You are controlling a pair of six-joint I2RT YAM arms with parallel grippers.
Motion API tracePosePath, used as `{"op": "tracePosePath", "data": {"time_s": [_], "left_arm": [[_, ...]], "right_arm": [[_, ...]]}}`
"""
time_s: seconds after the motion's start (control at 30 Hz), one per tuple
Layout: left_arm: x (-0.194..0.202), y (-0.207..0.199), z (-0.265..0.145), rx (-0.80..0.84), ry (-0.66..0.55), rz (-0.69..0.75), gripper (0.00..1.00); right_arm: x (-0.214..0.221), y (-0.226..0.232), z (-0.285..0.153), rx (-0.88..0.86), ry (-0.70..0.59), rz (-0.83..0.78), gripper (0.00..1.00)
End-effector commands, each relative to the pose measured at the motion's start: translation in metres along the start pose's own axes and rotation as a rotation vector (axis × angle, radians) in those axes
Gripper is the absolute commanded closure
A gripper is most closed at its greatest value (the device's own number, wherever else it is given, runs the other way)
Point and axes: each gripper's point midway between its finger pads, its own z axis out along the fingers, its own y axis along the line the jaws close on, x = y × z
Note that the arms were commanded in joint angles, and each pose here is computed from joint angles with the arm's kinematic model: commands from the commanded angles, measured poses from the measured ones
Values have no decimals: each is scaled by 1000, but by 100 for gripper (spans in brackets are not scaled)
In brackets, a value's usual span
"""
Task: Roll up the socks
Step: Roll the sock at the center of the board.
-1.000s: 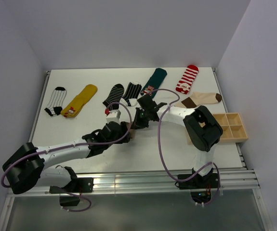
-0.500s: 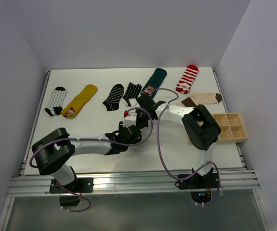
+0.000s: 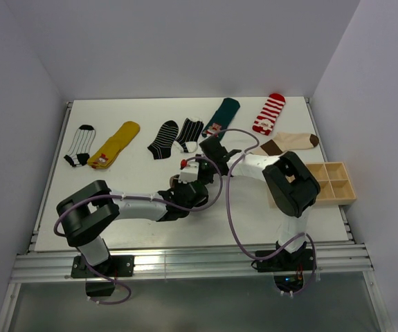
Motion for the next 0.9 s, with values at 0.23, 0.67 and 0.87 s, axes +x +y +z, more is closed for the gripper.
{"op": "tracePosePath", "data": {"time_s": [0.23, 0.67, 0.87], "left_arm": [[24, 5, -11, 175, 182, -154, 82], [-5, 20, -23, 513, 337, -509, 76], [-4, 30, -16, 546, 401, -621, 76]], "right_arm": [[-2, 27, -37, -301, -78, 25, 46], [-12, 38, -40, -403, -199, 9, 39], [-10, 33, -19, -380, -201, 11, 39]]}}
